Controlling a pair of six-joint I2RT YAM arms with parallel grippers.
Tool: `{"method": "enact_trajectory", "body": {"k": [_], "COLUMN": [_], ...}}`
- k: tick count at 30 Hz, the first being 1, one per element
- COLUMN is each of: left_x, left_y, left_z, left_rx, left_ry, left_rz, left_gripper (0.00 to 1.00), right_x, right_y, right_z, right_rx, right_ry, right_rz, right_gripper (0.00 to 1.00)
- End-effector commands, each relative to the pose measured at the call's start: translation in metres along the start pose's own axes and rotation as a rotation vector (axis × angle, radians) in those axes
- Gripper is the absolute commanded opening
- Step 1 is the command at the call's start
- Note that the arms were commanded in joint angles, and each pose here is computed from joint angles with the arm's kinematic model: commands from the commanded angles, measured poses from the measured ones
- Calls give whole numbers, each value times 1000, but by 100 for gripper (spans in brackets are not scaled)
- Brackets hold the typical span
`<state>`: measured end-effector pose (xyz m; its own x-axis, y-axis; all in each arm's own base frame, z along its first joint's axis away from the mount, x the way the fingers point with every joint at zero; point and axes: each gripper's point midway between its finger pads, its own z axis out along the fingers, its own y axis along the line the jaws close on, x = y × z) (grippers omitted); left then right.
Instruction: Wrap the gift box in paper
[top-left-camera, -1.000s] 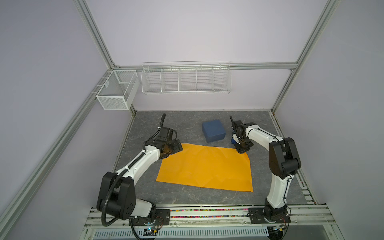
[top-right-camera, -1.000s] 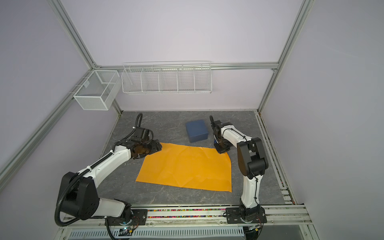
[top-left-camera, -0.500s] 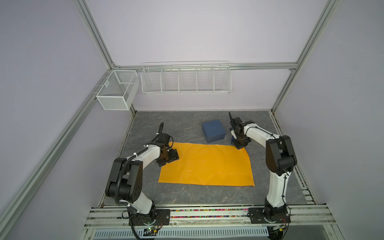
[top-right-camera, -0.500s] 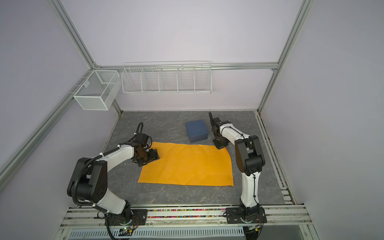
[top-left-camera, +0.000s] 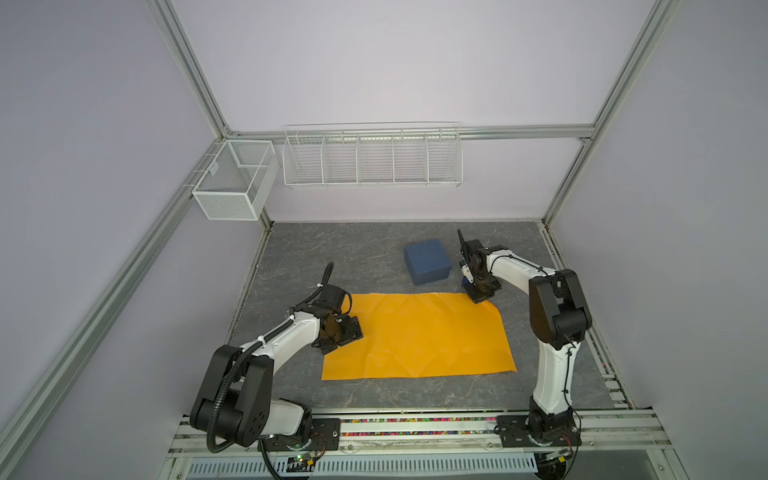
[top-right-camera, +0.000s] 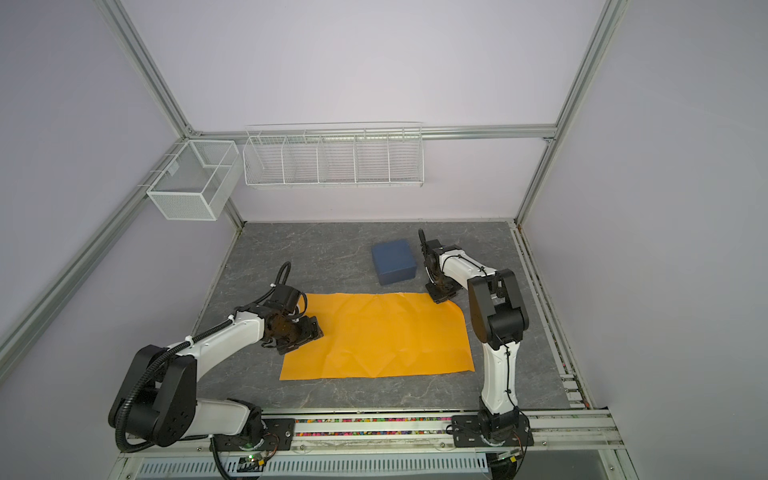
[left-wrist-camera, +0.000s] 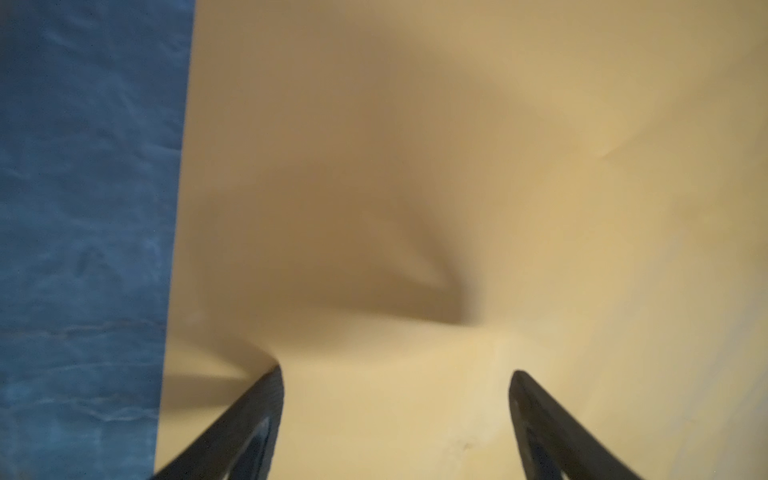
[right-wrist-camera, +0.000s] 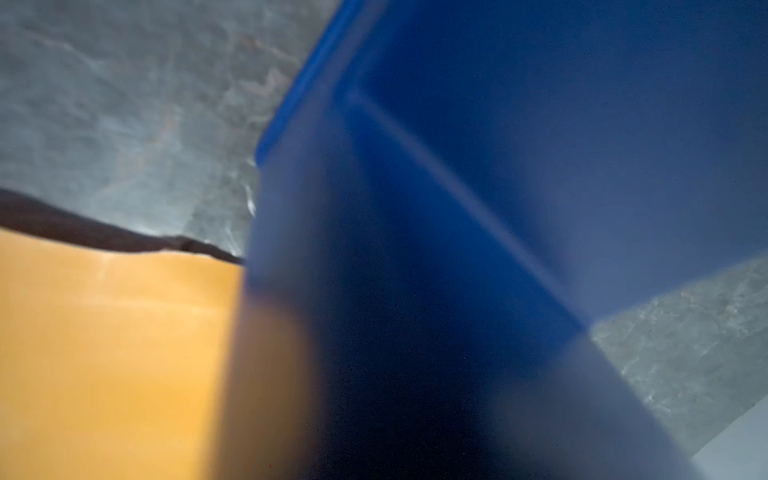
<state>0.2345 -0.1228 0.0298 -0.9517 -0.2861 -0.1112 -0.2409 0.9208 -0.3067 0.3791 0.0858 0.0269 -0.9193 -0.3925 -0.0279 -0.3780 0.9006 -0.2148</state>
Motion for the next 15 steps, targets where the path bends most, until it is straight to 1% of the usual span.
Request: {"method": "enact_trajectory", "body": {"k": [1,6,9,13,15], "left_x": [19,24,19,8,1], "left_y": [8,15,14,10,7], "left_z": [0,-4,-11,-19,-21], "left_rx": [-12,-31,-41,-56,-61], "left_ry": [29,18,-1,-27,-43], "left_rz": [-50,-51,-40,-15,-2], "left_gripper": [85,85,85,85,85], "right_x": [16,32,36,38,38], "right_y": [0,2,-5,-16,-22], "right_z": [-10,-9,-9,-13,-17], "right_rx": [-12,-18,24,76,105], "right_ry": [14,42,44,47,44], "right_rz": [32,73,102,137,153], "right_gripper": [13,13,15,21,28]}}
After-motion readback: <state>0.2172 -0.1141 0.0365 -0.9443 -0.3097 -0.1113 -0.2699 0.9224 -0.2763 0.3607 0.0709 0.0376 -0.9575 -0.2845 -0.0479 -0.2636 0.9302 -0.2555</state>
